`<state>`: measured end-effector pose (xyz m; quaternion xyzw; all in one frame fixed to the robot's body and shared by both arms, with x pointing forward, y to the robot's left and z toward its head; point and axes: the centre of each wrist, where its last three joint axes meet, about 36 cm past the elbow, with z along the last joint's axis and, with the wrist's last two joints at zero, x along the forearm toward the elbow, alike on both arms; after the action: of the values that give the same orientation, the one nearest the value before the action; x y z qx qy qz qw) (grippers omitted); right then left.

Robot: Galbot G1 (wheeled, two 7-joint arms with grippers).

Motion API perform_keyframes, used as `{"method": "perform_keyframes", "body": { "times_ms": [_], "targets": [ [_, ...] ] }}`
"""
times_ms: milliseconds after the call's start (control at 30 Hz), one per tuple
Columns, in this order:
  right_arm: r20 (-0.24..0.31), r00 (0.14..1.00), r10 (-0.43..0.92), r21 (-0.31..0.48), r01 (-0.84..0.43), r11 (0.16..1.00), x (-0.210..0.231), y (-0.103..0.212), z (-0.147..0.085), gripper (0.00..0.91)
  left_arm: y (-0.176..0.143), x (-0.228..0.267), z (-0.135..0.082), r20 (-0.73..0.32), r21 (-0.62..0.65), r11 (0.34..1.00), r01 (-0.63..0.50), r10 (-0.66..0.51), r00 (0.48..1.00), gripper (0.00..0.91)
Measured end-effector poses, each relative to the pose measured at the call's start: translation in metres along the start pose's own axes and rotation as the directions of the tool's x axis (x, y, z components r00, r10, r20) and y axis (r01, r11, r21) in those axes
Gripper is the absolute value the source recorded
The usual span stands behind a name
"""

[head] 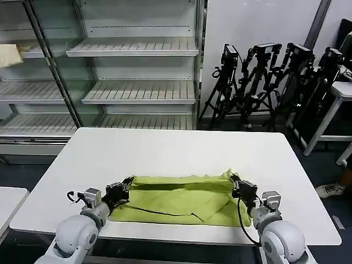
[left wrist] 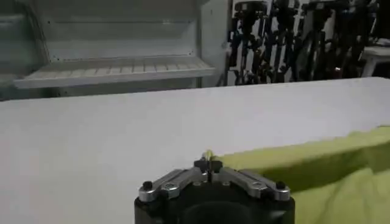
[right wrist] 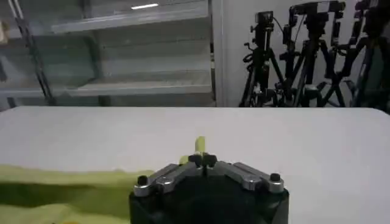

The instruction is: Fold and organize the clothes.

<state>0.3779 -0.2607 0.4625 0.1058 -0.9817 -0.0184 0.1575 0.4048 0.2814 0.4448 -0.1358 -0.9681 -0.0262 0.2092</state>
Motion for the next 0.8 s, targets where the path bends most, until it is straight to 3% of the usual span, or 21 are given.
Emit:
{"method": "perform_keyframes", "body": {
  "times_ms": [333, 367, 400, 433, 467, 800],
  "targets": [
    [-0.01, 1.0, -0.003, 0.004, 0.003, 1.0, 0.005, -0.002, 0.003, 0.0, -0.002, 0.011, 0.002, -0.012, -0.024, 1.0, 0.011, -0.012, 1.0, 0.02],
    [-0.012, 1.0, -0.004, 0.004, 0.004, 1.0, 0.006, -0.001, 0.004, 0.0, -0.002, 0.012, 0.002, -0.013, -0.028, 1.0, 0.013, -0.014, 1.0, 0.423],
    [-0.013, 1.0, -0.006, 0.004, 0.006, 1.0, 0.006, -0.001, 0.005, 0.0, -0.003, 0.014, 0.002, -0.013, -0.032, 0.999, 0.016, -0.016, 1.0, 0.907],
    [-0.014, 1.0, -0.007, 0.005, 0.007, 1.0, 0.006, 0.0, 0.005, 0.05, -0.004, 0.016, 0.002, -0.013, -0.038, 0.999, 0.019, -0.019, 1.0, 0.907],
    [-0.014, 1.0, -0.006, 0.007, 0.007, 1.0, 0.007, 0.0, 0.005, 0.907, -0.005, 0.018, 0.002, -0.015, -0.041, 0.999, 0.021, -0.021, 1.0, 0.907],
    [0.003, 1.0, 0.001, 0.027, -0.001, 1.0, 0.022, -0.007, -0.002, 0.907, -0.009, 0.034, -0.002, 0.007, -0.049, 0.997, 0.056, -0.055, 0.998, 0.907]
  ]
}}
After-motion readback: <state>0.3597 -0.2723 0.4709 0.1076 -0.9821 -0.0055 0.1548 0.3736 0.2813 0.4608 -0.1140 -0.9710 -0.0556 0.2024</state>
